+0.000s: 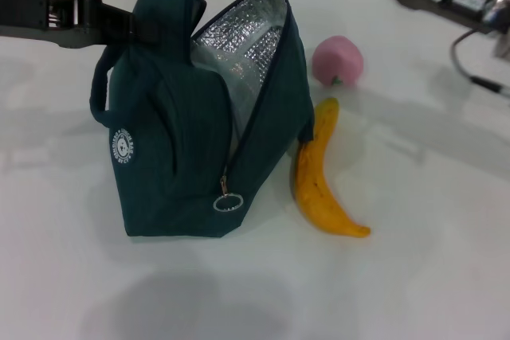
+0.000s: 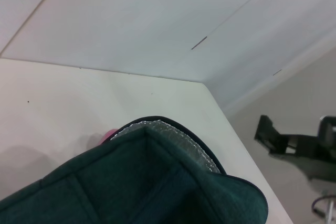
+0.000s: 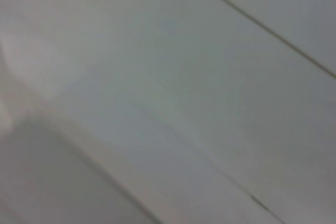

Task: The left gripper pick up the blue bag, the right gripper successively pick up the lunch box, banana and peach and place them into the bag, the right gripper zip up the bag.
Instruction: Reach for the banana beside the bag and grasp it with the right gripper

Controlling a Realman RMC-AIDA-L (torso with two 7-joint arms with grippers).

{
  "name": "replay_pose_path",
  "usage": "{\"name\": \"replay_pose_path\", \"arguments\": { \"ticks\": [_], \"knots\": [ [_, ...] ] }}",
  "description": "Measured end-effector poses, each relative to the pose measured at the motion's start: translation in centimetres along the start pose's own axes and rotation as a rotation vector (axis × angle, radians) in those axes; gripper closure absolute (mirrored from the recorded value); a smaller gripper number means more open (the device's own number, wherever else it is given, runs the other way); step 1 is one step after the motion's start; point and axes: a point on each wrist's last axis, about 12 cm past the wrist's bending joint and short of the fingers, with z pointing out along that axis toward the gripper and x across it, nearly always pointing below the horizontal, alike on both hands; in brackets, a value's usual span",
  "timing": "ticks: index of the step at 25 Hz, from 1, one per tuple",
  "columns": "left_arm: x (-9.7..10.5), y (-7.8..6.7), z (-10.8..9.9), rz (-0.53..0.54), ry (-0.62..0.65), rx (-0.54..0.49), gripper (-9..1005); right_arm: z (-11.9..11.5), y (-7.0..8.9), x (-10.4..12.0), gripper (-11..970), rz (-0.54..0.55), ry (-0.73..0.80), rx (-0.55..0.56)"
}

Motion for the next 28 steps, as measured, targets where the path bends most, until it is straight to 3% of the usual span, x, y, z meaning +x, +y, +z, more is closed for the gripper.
{"name": "replay_pose_path", "arguments": {
  "ticks": [5,8,10,14,16,20,24,28],
  "knots": [
    [0.0,0.0,-0.1,0.001,0.002,0.001,961,-0.4,1.9,-4.5,162,-0.278,0.261,0.007],
    [0.1,0.0,0.0,0.002,0.005,0.001,961,0.0,3.3,-6.5,151,-0.419,0.446,0.043],
    [0.1,0.0,-0.1,0.002,0.006,0.001,961,0.5,4.5,-8.0,144,-0.567,0.633,0.084],
    [0.1,0.0,-0.1,0.001,0.004,0.001,961,1.8,6.0,-9.9,130,-0.694,0.877,0.199],
    [0.1,0.1,-0.1,-0.001,0.003,0.002,961,2.7,6.6,-10.4,131,-0.669,0.958,0.288],
    [0.2,0.1,0.1,-0.005,0.002,0.004,961,5.5,8.1,-10.8,132,-0.520,1.072,0.463],
    [-0.1,-0.1,0.4,0.004,0.007,0.009,961,7.4,9.0,-9.7,134,-0.382,1.135,0.477],
    [-0.4,-0.4,0.6,0.015,0.009,0.013,961,8.8,8.8,-7.9,137,-0.263,1.209,0.461]
  ]
}}
